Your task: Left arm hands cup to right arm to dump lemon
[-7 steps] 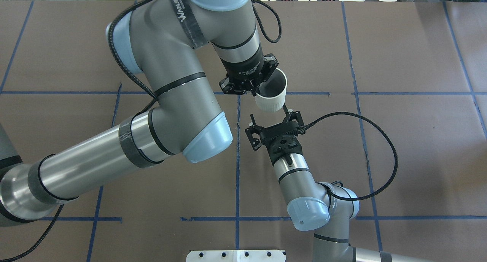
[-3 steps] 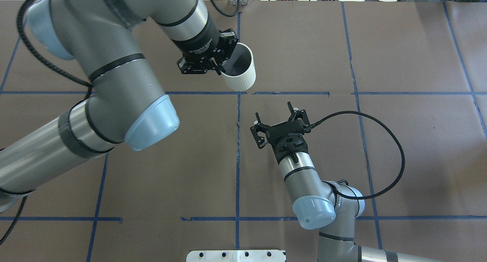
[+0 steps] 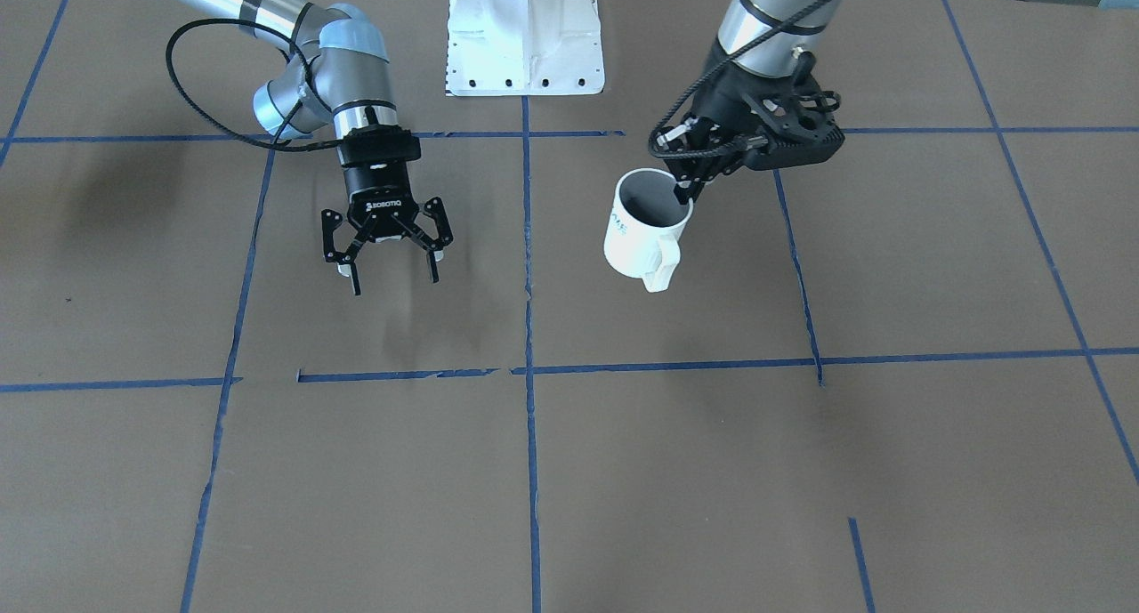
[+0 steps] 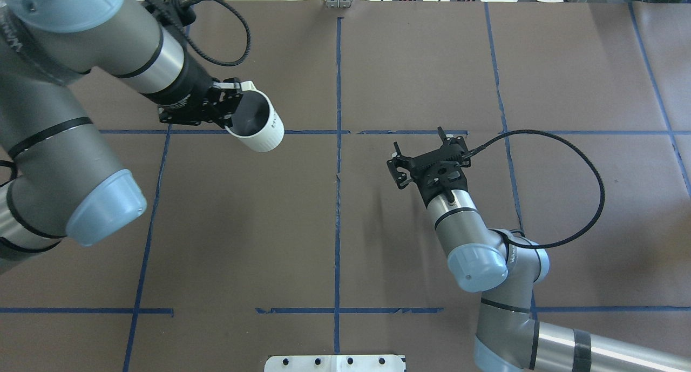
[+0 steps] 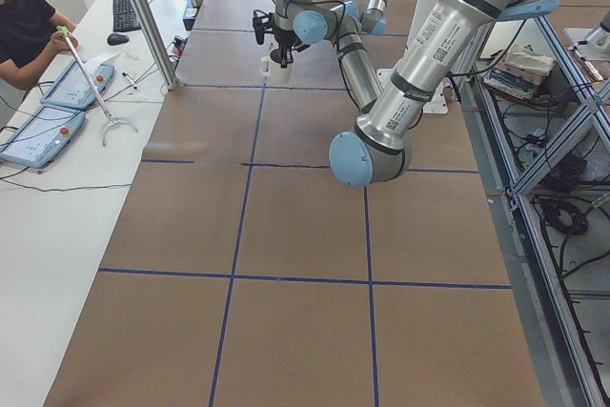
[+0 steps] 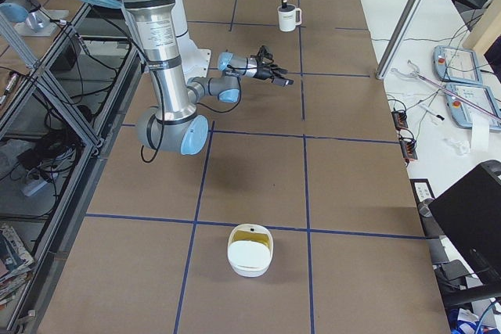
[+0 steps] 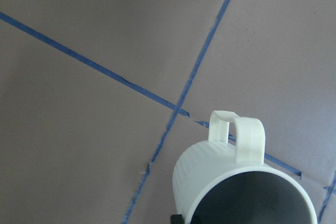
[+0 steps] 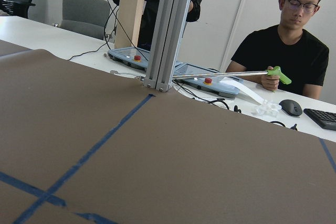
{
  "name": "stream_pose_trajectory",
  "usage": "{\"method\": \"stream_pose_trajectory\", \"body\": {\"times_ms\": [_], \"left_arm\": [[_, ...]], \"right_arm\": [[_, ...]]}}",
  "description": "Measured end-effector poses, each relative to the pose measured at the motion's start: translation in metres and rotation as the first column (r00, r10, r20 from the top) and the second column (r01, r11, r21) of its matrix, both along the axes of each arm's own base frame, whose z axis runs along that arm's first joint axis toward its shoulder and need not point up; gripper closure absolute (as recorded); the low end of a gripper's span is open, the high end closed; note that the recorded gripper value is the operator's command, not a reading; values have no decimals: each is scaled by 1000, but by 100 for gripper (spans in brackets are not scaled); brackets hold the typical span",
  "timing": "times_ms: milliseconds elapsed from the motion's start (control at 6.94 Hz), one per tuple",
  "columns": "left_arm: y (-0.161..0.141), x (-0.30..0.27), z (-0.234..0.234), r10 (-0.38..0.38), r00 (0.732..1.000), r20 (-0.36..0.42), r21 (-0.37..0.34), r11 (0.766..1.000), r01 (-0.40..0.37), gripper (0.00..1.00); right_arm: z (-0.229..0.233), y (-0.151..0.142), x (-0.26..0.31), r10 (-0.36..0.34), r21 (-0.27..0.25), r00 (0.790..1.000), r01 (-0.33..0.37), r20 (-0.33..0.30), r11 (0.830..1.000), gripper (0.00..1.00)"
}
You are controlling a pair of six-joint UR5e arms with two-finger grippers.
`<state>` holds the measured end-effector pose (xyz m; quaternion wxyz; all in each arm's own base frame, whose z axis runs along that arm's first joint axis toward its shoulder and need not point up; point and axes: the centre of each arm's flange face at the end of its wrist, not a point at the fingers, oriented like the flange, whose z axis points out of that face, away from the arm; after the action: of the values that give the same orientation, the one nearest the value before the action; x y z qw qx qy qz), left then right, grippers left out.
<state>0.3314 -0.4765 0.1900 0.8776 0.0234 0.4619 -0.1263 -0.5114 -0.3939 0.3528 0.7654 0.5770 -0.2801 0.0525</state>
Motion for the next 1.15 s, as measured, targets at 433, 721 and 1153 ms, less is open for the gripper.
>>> {"method": "stream_pose_trajectory", "body": {"times_ms": [433,721,1153], "left_arm": [[6,-79,154,66,994,85,117,990,-75,100],[25,-130,237,108,989,103,134,984,-121,100],[29,-185,328,166,980,113,141,973,-181,100]], "right_arm": [[36,-61,56,-73,-86,997,72,-14,994,0],[53,-106,108,-159,-164,987,159,16,974,0],[83,-145,208,-305,-299,946,323,105,898,0]]}}
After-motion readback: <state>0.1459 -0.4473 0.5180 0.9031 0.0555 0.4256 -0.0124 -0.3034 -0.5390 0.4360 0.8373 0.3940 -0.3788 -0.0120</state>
